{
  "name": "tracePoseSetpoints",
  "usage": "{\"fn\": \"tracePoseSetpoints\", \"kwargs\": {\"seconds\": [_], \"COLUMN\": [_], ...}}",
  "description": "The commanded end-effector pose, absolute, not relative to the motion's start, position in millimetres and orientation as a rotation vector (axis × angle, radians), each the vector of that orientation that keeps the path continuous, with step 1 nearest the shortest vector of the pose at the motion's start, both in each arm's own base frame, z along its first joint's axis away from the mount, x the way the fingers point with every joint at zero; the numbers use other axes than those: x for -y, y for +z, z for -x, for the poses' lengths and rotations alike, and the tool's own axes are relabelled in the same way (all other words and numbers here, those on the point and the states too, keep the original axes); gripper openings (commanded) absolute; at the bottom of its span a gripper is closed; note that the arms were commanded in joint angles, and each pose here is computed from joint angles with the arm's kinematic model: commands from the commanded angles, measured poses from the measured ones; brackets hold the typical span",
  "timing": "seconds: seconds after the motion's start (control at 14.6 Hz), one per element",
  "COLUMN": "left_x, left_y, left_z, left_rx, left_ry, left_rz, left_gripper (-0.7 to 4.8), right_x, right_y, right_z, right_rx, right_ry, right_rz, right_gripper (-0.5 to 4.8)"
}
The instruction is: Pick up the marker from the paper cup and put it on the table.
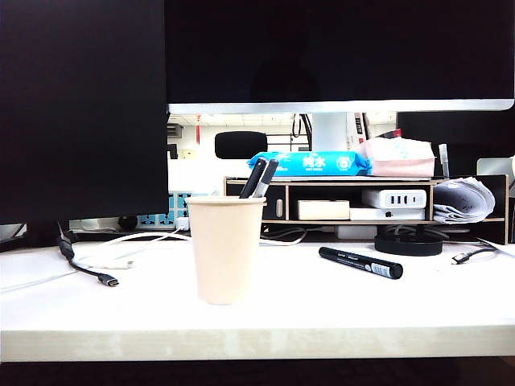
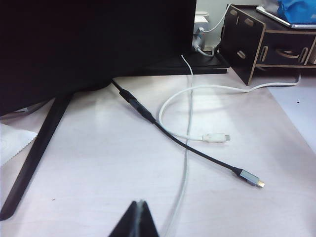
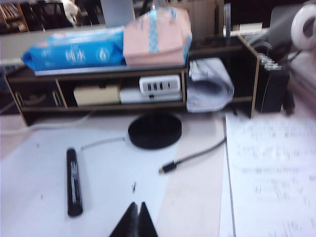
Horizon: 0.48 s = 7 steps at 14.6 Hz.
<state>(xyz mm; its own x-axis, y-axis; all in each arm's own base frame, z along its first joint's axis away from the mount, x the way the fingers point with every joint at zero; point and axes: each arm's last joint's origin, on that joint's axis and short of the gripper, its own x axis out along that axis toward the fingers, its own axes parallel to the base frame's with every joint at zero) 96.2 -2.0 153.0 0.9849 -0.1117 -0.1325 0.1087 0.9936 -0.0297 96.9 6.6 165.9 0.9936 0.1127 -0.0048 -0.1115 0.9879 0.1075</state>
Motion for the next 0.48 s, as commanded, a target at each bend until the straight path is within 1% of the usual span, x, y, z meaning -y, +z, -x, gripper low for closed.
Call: {"fn": "tracePoseSetpoints", "kwargs": {"seconds": [0.07, 0.48], "left_x": [2.0, 2.0], "left_y": [153.5, 153.5], "left_z": [-96.3, -96.4], "left_rx": [-0.128, -0.129], "left_ry": [-0.115, -0.115], "left_rz": [0.018, 0.018], "left_gripper": [-0.04, -0.04], "right_x": [-6.6, -6.5], "right_y": [168.3, 167.2], "right_z": [-97.3, -97.3], "right_rx": [0.032, 0.021], "right_ry": [0.115, 0.114], "right_rz": [-0.105, -0.105], "right_gripper": [-0.05, -0.05]}}
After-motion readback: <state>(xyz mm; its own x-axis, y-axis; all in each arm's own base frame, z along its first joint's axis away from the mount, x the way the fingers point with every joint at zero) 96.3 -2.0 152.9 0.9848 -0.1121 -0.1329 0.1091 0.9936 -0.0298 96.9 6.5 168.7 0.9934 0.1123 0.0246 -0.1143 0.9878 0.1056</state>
